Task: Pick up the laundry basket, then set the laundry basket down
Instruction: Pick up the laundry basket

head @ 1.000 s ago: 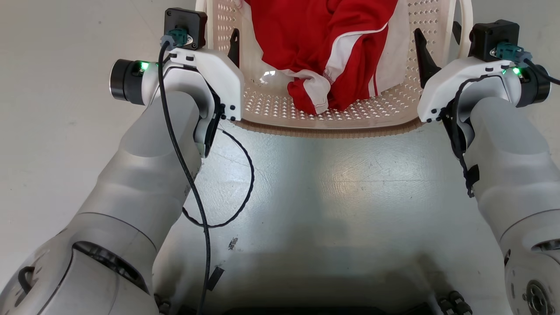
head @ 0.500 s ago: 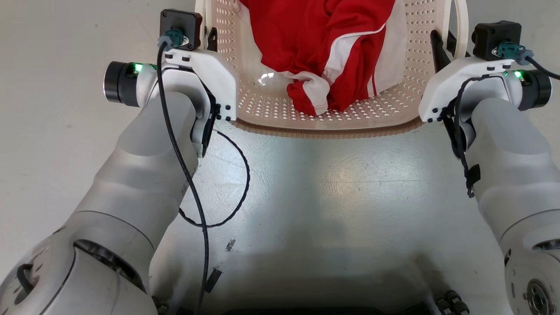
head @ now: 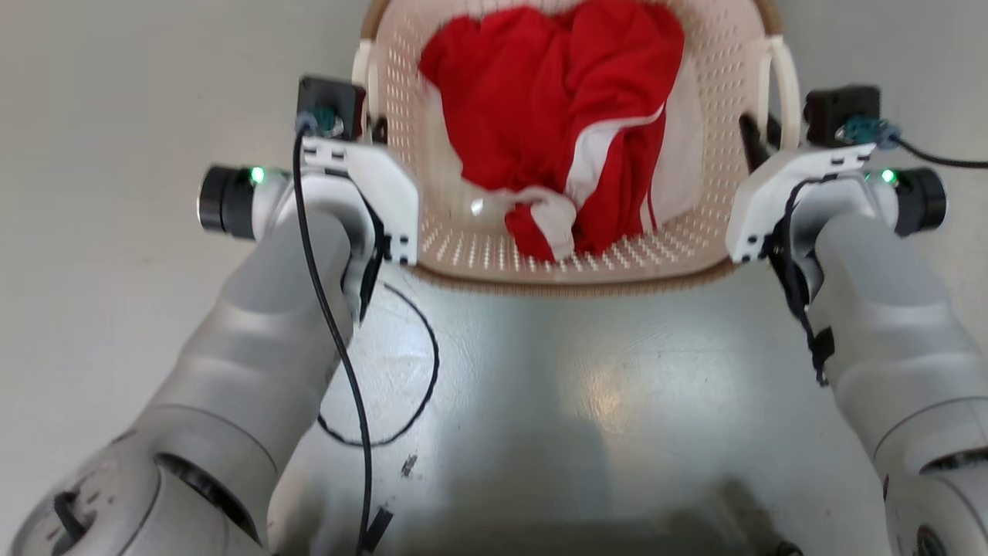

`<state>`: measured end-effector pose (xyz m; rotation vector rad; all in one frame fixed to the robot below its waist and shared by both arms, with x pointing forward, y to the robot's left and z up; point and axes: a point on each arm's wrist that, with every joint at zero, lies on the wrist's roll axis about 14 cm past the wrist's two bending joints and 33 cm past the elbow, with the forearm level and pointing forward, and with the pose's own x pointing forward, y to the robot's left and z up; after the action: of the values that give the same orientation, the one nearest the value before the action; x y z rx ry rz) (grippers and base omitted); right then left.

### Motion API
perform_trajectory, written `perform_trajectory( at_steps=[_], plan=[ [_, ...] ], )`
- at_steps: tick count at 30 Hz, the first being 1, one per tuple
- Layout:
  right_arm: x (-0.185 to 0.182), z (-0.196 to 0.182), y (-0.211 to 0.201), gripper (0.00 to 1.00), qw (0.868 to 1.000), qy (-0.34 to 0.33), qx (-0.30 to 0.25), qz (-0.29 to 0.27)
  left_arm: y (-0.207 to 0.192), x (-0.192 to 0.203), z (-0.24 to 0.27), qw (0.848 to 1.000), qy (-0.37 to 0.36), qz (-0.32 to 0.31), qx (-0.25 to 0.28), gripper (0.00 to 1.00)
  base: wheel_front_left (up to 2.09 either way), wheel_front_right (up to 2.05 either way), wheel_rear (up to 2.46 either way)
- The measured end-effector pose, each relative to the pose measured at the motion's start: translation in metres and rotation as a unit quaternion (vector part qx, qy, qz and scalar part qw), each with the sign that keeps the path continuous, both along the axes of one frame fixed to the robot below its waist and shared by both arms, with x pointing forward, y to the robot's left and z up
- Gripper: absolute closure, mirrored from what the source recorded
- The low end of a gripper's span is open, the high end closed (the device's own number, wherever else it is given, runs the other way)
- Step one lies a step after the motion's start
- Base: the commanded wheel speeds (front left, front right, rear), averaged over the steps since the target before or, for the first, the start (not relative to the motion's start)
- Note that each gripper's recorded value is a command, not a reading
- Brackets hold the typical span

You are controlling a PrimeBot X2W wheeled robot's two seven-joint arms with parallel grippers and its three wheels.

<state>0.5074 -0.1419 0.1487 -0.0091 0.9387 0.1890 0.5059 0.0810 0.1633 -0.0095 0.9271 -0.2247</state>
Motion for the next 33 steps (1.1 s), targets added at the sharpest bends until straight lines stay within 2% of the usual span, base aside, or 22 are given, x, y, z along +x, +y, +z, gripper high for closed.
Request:
perform_trajectory(
  at_steps=[14,24,33],
  plan=[
    [-0.061,0.063,-0.001,1.00,0.999,0.045,-0.002,0.016,-0.003,-0.060,0.051,1.000,0.027,-0.008,-0.009,1.00,0.00,0.00,0.00],
    [-0.100,0.122,-0.006,1.00,0.999,0.036,-0.006,0.017,-0.012,-0.098,0.103,0.999,0.023,-0.032,-0.016,1.00,0.00,0.00,0.00],
    [-0.136,0.160,-0.007,1.00,1.000,0.020,0.000,0.007,-0.016,-0.133,0.138,0.999,0.006,-0.043,-0.017,1.00,0.00,0.00,0.00]
  ],
)
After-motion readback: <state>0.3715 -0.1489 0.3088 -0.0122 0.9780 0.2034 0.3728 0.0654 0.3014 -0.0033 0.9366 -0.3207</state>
